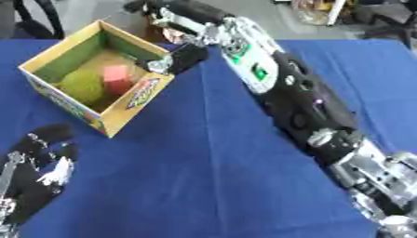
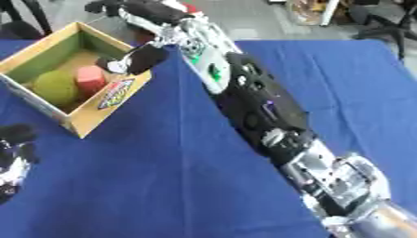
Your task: Pick up objects on the table and place them in the box.
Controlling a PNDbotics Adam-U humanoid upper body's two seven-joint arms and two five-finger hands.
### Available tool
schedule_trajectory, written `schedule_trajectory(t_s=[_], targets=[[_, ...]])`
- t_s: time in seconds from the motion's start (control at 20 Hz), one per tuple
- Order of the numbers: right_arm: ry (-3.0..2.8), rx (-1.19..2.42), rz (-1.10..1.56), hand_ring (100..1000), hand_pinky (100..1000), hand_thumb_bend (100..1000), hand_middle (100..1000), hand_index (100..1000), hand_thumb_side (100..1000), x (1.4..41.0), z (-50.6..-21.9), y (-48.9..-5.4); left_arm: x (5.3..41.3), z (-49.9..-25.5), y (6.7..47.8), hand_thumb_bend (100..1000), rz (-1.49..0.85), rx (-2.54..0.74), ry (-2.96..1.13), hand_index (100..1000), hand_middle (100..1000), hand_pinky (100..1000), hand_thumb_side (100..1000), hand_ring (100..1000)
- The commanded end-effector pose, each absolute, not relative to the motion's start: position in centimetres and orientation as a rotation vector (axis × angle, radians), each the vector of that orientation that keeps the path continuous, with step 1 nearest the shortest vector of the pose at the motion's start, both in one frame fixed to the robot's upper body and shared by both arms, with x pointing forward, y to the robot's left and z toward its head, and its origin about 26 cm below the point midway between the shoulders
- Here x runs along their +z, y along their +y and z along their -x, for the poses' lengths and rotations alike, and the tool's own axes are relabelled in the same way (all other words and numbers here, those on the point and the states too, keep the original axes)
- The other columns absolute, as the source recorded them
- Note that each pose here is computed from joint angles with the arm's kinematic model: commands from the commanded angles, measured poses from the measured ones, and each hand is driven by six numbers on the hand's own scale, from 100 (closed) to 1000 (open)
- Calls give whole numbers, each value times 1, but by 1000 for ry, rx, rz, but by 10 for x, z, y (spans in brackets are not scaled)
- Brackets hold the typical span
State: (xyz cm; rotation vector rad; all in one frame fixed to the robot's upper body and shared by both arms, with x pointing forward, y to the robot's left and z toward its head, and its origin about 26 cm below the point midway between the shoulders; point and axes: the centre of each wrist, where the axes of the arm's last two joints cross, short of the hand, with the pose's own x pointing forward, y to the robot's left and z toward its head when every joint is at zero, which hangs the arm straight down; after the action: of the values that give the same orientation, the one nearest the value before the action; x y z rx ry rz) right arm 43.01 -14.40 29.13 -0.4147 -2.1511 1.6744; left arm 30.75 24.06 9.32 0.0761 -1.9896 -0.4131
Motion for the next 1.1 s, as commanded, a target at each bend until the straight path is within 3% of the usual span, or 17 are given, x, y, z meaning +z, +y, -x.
schedule_trajectory(t_s=[0.05, 0.45, 0.6, 1.1], targets=[[-2187, 1678, 397, 882, 823, 317, 879, 969, 496, 315, -400, -172, 98, -307, 250, 210, -122, -409, -2000, 801, 747, 546, 350, 787], [-1950, 1693, 291, 894, 827, 308, 890, 974, 504, 273, -361, -222, 98, -307, 254, 210, -152, -387, -2000, 801, 747, 546, 350, 786], [-1837, 1692, 277, 906, 843, 292, 913, 983, 469, 250, -359, -236, 98, -307, 254, 211, -152, -386, -2001, 801, 747, 546, 351, 786], [-1622, 1658, 453, 935, 873, 325, 970, 993, 484, 173, -368, -283, 98, -307, 254, 210, -149, -384, -2002, 801, 748, 546, 352, 786]])
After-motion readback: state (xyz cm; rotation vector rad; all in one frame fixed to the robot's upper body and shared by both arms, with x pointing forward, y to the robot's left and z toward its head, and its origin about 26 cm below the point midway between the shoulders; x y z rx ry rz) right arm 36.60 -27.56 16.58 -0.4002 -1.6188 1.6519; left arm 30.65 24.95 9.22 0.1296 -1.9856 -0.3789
